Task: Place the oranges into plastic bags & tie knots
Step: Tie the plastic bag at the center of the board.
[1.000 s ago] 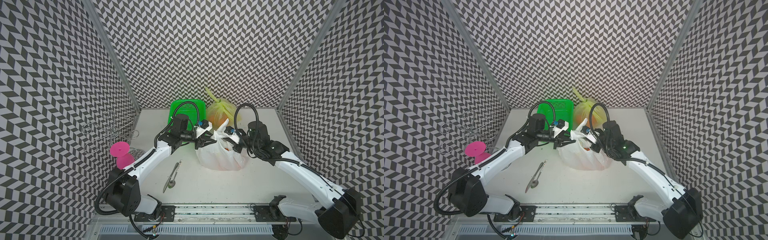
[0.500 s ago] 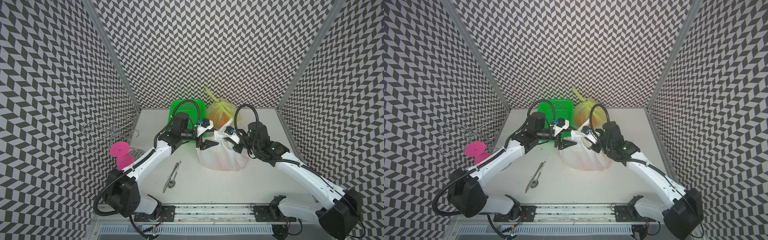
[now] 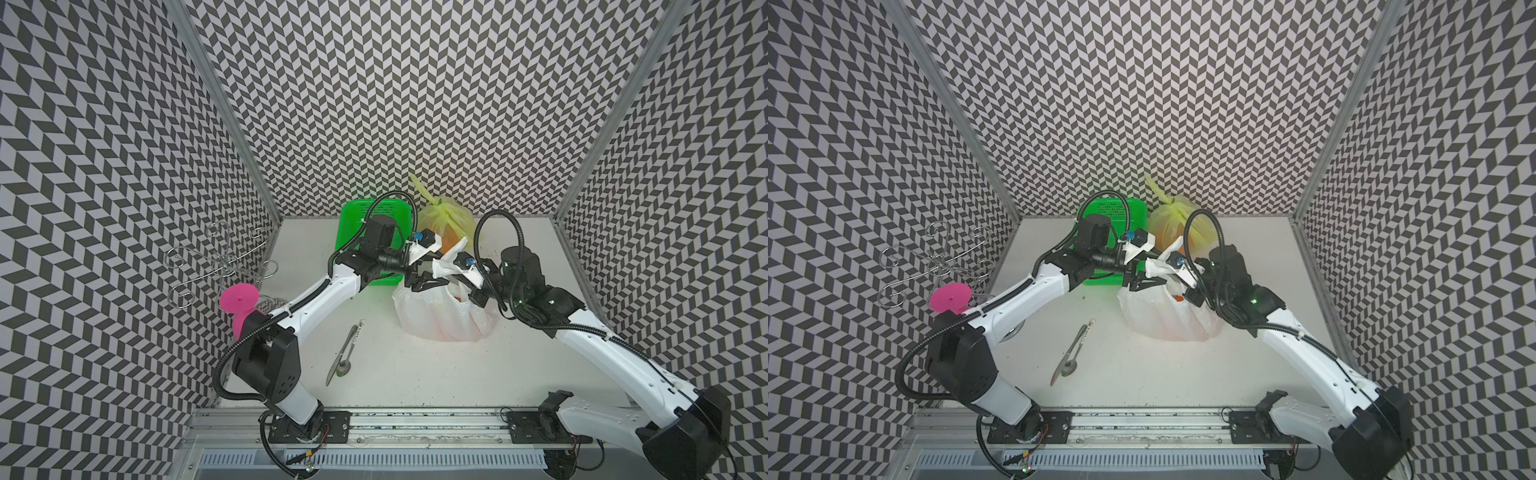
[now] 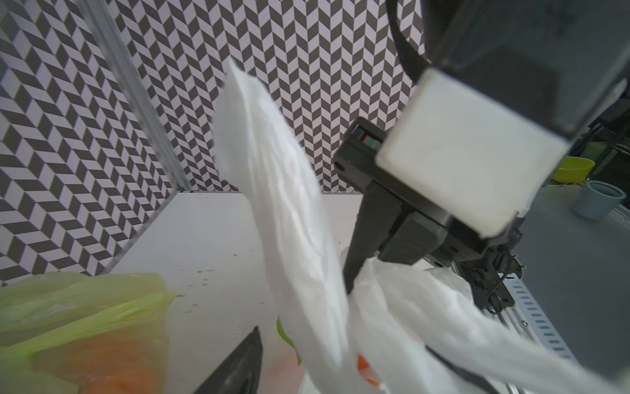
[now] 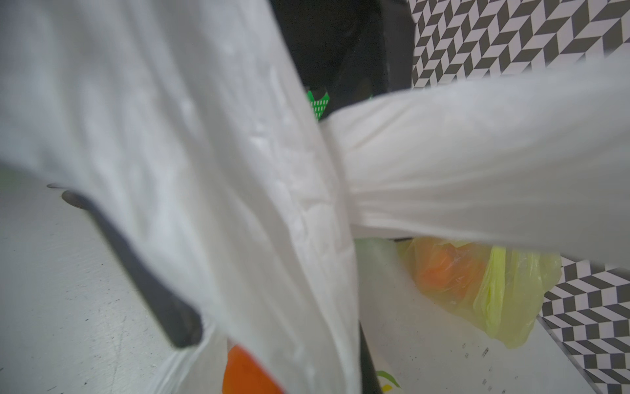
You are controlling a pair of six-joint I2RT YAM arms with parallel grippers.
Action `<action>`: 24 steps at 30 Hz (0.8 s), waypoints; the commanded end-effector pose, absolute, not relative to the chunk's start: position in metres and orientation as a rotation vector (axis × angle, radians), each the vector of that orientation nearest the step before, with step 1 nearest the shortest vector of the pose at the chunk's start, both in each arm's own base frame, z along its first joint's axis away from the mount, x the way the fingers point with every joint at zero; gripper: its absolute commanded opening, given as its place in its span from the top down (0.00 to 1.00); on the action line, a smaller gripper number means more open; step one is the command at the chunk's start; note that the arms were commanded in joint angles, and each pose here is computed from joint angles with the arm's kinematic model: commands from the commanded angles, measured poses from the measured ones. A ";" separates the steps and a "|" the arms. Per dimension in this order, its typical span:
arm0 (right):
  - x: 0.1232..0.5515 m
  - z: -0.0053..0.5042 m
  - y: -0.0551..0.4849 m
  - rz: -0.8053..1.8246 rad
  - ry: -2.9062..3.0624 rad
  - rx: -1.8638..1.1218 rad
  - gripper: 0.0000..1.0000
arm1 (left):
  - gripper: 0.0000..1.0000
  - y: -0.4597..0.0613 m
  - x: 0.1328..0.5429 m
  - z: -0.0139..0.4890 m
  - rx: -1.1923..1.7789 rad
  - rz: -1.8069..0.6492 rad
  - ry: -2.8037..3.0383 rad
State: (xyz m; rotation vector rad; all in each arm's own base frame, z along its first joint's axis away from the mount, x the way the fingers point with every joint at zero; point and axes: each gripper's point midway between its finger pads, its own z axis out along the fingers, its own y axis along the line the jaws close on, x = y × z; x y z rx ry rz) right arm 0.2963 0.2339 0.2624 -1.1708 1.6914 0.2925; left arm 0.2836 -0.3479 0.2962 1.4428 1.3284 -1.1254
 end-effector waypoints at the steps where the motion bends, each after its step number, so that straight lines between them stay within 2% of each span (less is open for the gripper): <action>1: 0.301 0.271 0.227 0.248 1.678 -1.120 1.00 | 0.29 -0.343 0.258 0.312 1.482 -1.188 1.227; 9: 0.295 0.271 0.226 0.253 1.669 -1.125 1.00 | 0.34 -0.344 0.263 0.313 1.418 -1.185 1.250; 15: 0.293 0.275 0.225 0.253 1.658 -1.124 1.00 | 0.24 -0.352 0.281 0.314 1.391 -1.150 1.291; 19: 0.294 0.274 0.225 0.253 1.661 -1.123 1.00 | 0.23 -0.361 0.280 0.313 1.413 -1.164 1.303; 24: 0.296 0.271 0.223 0.240 1.669 -1.113 1.00 | 0.29 -0.367 0.273 0.314 1.417 -1.211 1.294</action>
